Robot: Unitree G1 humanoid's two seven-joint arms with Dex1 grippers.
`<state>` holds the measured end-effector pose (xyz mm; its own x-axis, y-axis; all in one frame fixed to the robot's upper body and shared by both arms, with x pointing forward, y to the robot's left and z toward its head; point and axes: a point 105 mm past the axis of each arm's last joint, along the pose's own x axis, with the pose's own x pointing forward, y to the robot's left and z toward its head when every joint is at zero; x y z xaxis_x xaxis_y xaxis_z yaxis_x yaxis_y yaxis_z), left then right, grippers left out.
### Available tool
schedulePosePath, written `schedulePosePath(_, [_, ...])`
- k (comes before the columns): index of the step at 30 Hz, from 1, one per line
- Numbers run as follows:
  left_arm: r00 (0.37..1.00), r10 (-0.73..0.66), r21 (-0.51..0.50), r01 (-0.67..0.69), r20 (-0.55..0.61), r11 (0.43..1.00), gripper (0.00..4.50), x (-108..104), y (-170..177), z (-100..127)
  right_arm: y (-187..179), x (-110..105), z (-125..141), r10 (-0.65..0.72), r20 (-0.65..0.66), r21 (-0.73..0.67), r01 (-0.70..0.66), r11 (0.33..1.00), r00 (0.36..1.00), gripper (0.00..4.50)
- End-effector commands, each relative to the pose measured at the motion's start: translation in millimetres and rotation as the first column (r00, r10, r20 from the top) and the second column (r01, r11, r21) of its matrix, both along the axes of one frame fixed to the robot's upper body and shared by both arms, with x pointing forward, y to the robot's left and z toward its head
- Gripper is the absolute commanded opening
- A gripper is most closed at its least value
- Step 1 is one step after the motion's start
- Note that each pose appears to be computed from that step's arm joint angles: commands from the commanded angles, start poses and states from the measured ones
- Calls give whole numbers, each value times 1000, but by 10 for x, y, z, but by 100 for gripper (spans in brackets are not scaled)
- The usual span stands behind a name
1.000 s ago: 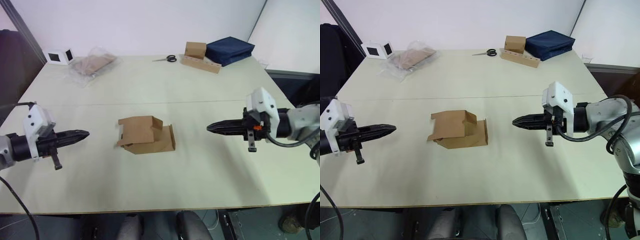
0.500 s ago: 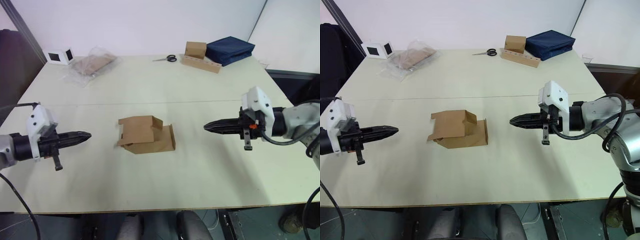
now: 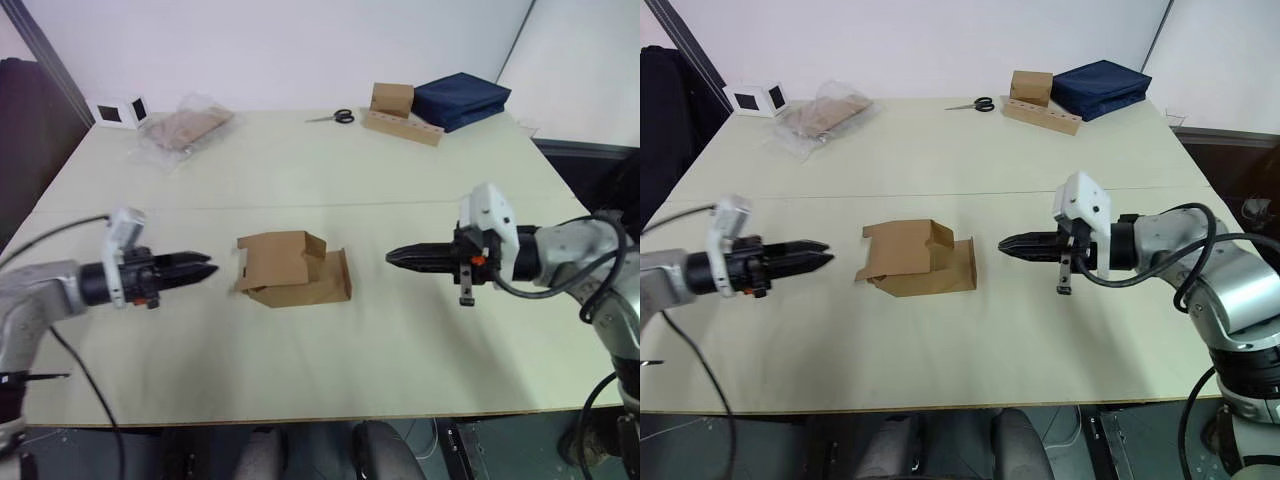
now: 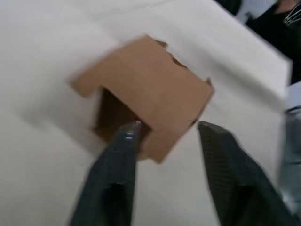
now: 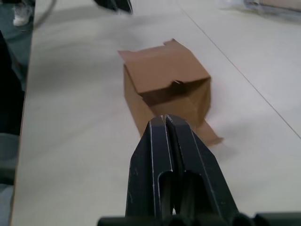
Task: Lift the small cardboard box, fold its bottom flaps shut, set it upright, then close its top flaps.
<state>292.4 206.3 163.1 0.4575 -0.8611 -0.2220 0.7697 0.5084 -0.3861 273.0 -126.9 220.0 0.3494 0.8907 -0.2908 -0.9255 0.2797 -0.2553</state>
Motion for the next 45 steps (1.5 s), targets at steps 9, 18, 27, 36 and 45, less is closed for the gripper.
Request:
schedulePosePath(9, [960,-82,-265,9,-268,964,441,411,-389,-109,83,-122,-7,-58,74,34,56,998,996,0])
schedulePosePath(18, [951,-111,-327,11,-289,945,441,643,-624,-148,90,-166,-18,-98,79,41,95,995,992,0])
schedulePosePath(27, [948,-130,-333,28,-289,942,209,636,-614,-154,97,-189,-17,-110,76,47,107,993,991,0])
schedulePosePath(36, [951,-179,-373,75,-253,925,7,501,-620,13,140,-133,10,-110,84,72,104,992,990,0])
schedulePosePath(45, [974,-221,-477,171,-51,862,7,236,-816,565,254,383,272,-370,130,373,301,878,920,0])
